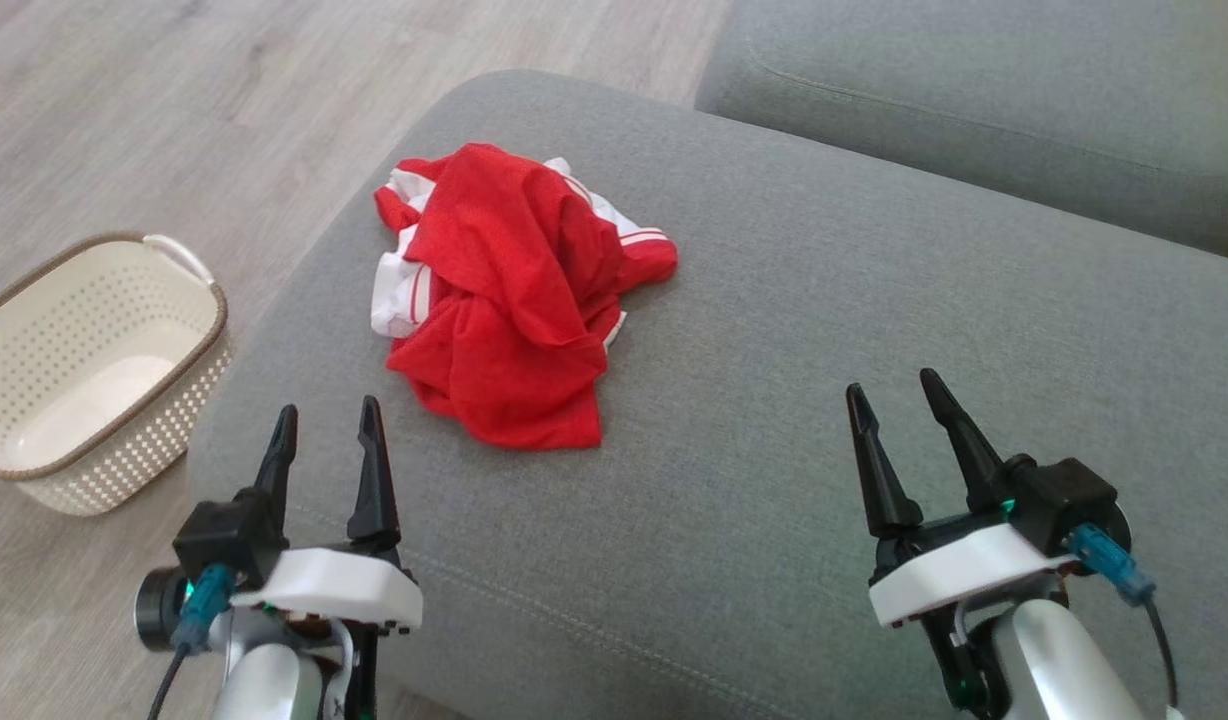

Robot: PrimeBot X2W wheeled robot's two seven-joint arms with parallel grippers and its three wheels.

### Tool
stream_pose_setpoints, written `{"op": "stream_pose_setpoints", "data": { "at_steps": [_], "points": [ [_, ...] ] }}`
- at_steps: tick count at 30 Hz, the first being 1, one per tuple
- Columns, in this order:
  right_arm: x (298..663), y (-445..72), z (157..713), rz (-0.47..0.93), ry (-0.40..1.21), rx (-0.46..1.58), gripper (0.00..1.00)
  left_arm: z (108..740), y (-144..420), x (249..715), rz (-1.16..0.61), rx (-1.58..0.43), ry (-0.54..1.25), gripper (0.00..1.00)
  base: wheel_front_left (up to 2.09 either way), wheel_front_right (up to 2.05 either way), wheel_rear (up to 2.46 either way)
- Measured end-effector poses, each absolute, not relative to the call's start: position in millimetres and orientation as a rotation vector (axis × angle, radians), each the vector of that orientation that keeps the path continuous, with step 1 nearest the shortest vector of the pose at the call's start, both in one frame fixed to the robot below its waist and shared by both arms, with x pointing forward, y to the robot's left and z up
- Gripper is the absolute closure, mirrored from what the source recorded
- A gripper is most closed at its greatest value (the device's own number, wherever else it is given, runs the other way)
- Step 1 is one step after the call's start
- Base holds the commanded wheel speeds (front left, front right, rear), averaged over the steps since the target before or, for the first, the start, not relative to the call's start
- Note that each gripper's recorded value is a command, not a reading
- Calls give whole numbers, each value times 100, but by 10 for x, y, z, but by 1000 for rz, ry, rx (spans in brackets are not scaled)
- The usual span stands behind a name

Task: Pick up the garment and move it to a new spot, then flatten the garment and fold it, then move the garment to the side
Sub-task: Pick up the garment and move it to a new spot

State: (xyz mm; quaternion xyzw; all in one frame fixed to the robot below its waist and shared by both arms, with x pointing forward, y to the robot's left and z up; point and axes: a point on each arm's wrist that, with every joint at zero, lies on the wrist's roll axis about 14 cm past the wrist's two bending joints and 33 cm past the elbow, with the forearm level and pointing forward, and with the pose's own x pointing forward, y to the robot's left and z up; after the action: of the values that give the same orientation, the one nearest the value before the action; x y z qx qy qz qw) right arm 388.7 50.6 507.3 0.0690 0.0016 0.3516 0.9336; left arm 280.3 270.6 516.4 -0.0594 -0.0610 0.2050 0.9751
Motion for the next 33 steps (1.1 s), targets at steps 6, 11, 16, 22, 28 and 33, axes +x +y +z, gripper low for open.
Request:
{"op": "stream_pose_setpoints", "data": {
  "at_steps": [6, 11, 16, 22, 28, 33],
  "points": [
    [3875, 542, 5058, 731, 8, 141, 0, 5192, 2745, 2780, 426, -118, -132, 0, 0, 0, 0],
    [3886, 515, 5025, 721, 17, 152, 0, 5196, 2778, 2795, 435, -116, -133, 0, 0, 0, 0],
    [3900, 473, 4992, 709, 24, 155, 0, 5183, 2780, 2828, 433, -114, -126, 0, 0, 0, 0],
    [3985, 353, 4950, 669, 25, 161, 0, 5065, 2723, 2938, 389, -107, -83, 0, 0, 0, 0],
    [4205, 185, 5011, 609, -7, 159, 0, 5007, 2725, 3231, 336, -93, -52, 0, 0, 0, 0],
    [4424, -77, 4959, 533, -1, 142, 0, 5033, 2727, 3708, 246, -75, -36, 0, 0, 0, 0]
  ]
}}
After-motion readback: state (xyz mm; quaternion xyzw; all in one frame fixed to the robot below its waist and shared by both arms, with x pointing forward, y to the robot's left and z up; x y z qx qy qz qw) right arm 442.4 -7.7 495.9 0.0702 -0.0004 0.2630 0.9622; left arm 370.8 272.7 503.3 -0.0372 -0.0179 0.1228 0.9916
